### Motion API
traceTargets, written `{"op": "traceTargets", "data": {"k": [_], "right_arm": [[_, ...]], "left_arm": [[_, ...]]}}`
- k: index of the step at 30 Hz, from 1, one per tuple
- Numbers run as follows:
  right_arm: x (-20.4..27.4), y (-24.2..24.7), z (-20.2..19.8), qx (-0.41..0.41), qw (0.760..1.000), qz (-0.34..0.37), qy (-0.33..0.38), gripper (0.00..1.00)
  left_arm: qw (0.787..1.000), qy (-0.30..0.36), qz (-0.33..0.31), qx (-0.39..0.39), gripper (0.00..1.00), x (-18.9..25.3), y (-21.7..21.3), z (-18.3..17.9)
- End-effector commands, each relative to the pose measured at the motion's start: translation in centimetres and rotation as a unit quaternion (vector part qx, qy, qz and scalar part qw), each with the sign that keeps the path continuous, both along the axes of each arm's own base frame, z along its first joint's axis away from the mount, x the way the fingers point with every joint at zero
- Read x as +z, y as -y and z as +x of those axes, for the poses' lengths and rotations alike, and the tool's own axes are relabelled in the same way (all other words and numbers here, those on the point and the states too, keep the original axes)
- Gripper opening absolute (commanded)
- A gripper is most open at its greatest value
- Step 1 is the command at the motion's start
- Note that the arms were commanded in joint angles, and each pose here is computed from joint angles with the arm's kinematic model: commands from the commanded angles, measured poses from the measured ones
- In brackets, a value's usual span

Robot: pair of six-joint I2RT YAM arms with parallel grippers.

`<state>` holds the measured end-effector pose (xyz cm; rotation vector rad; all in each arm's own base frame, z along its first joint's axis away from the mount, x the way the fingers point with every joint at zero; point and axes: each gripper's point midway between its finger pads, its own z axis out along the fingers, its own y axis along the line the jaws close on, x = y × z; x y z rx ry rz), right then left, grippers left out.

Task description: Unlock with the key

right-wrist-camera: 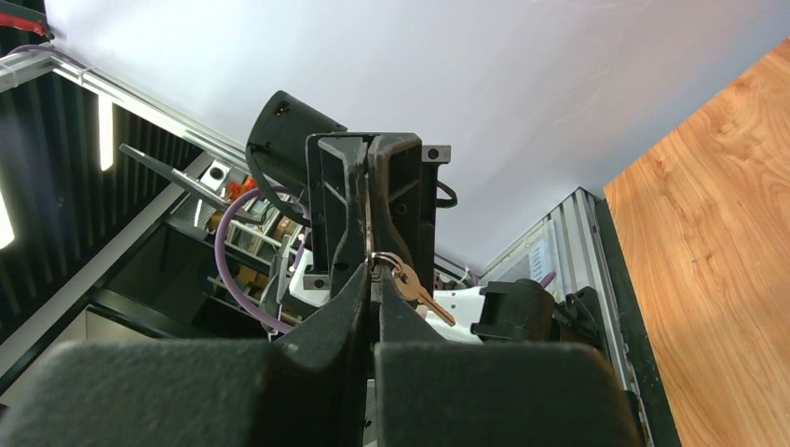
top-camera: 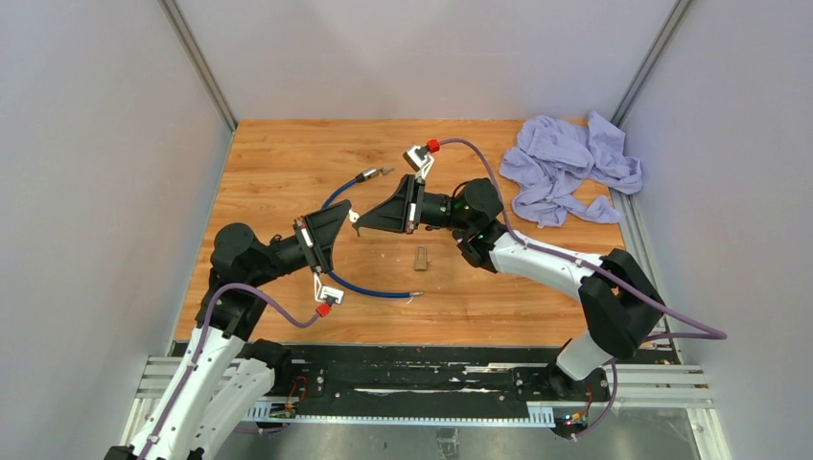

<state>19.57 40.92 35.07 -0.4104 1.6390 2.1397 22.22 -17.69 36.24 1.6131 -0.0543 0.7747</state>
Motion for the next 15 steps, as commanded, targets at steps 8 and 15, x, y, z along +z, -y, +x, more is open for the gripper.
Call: {"op": "traceTargets", "data": {"k": [8,15], "right_arm": [[1.46,0.43,0.14,-0.018,1.0,0.019,0.014,0.01],[1.8,0.18,0.19,-0.013,1.0,0.021,0.015,0.28]], "left_arm": [[0.96,0.252,0.119,0.001,0.0,1.64,0.73,-1.91],[0.961,0.252,0.117,-0.001,0.0,1.86,0.71,-2.08]]}}
